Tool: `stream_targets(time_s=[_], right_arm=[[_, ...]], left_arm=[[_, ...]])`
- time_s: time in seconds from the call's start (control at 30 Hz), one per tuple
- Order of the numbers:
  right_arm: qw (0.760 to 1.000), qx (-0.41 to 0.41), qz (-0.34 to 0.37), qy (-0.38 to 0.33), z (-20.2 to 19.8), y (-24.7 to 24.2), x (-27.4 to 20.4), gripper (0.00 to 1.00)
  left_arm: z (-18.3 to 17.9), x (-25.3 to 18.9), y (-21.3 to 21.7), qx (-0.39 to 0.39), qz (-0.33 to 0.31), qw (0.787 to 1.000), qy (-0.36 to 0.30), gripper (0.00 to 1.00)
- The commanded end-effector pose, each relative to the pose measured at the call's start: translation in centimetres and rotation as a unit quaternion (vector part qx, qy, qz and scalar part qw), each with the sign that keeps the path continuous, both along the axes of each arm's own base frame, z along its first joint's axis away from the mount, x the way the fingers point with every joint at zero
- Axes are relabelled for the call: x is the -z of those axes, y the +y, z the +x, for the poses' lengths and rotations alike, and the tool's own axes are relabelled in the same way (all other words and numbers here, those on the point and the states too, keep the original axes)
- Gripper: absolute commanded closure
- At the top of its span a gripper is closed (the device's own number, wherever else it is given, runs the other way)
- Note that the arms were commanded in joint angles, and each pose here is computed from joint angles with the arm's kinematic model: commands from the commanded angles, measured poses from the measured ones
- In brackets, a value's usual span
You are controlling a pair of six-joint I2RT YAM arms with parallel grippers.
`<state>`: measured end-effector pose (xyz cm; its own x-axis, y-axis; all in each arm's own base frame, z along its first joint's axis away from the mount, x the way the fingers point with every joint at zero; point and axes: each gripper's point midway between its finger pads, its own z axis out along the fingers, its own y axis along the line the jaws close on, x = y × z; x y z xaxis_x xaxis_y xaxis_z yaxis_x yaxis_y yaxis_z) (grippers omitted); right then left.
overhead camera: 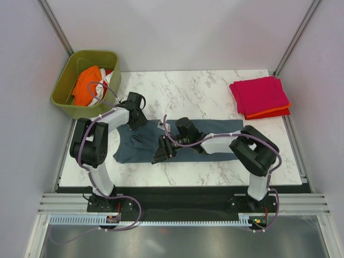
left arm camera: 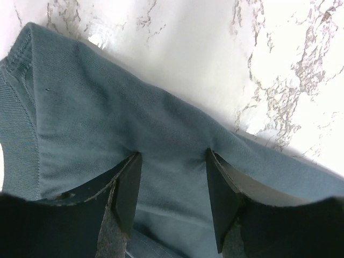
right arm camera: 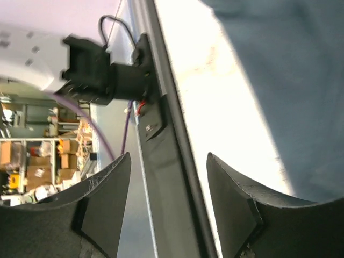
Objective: Fold and stack the t-shirts
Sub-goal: Fold the tshirt
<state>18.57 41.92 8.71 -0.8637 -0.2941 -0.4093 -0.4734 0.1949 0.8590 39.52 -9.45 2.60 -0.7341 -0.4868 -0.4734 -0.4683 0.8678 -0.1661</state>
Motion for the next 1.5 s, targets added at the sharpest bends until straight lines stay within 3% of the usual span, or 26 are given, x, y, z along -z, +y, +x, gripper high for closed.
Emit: stream_targets(time_s=[0.0,0.13,0.27,0.47,0.63,1.03,1.47], right_arm=[[0.998,-0.003,0.006,-0.067,-0.8,-1.0,-2.5,0.34],[0.975,0.072,-0.138,-0.157,2.4,-2.3,-1.3,0.35],[0.914,0.142,-0.265,-0.272,7.2,-3.2,0.3,0.47],[0.871,0.171,-0.327,-0.325,10.2,-1.7,2.0,0.59],[0.869,0.203,-0.309,-0.328,11.8,0.8,2.9,0.62],[0.875,0.242,-0.210,-0.362,13.2,4.3,1.2,0.51],[0.876,0.213,-0.212,-0.377,13.5,6.4,2.8,0.50]], left_arm=[[0.8,-1.2,0.3,0.011,0.010,1.000,-0.014,0.42],[0.7,-2.2,0.3,0.014,0.006,1.000,-0.026,0.42],[0.8,-2.9,0.2,0.016,0.002,0.999,-0.033,0.42],[0.7,-2.5,-0.1,0.020,-0.003,0.999,-0.027,0.42],[0.8,-2.2,-0.6,0.023,-0.030,0.999,-0.019,0.41],[0.6,-1.2,-0.3,0.018,-0.063,0.998,0.007,0.40],[0.5,-0.8,0.3,0.015,-0.070,0.997,0.017,0.40]])
